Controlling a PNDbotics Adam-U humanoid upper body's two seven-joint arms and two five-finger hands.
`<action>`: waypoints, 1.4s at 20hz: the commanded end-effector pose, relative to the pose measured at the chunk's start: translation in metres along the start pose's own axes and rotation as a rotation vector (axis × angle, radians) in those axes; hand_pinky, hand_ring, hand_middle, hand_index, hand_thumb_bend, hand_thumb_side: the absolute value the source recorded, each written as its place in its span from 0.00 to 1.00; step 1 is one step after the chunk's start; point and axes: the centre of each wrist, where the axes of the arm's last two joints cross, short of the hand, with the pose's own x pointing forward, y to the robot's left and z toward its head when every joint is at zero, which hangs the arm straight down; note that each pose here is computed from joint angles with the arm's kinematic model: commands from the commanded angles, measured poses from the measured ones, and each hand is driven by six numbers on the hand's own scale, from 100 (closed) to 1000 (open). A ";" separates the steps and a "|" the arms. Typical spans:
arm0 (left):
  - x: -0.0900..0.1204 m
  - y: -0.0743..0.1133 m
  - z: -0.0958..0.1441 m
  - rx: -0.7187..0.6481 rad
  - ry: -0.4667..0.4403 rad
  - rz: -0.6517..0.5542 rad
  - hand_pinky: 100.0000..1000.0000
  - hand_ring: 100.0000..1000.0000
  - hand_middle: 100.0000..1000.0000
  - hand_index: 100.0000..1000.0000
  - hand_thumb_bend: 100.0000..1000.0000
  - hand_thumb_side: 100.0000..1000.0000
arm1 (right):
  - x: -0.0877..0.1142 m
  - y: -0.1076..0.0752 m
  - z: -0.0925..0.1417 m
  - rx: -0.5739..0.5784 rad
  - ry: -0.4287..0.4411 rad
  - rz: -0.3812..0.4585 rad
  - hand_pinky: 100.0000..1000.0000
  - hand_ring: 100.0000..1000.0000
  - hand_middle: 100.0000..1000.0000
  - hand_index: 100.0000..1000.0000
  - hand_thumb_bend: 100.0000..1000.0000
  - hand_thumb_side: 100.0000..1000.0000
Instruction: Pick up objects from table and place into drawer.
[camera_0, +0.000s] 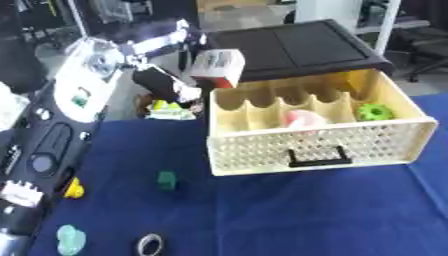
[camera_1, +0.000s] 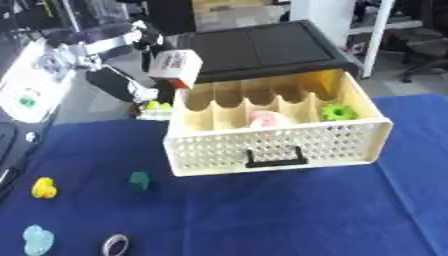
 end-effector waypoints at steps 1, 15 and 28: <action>0.005 0.013 -0.003 0.009 0.006 -0.020 0.39 0.50 0.40 0.50 0.00 0.22 | 0.006 0.000 -0.004 0.002 -0.022 -0.009 0.88 0.65 0.47 0.75 0.00 1.00; 0.008 0.006 -0.016 0.021 0.037 0.007 0.38 0.50 0.40 0.51 0.00 0.29 | 0.006 0.002 -0.003 0.003 -0.013 -0.019 0.89 0.65 0.47 0.75 0.00 1.00; 0.009 0.000 -0.022 -0.035 0.000 0.022 0.43 0.55 0.50 0.74 0.00 0.55 | 0.005 0.000 -0.003 -0.012 0.001 -0.020 0.90 0.64 0.47 0.75 0.00 1.00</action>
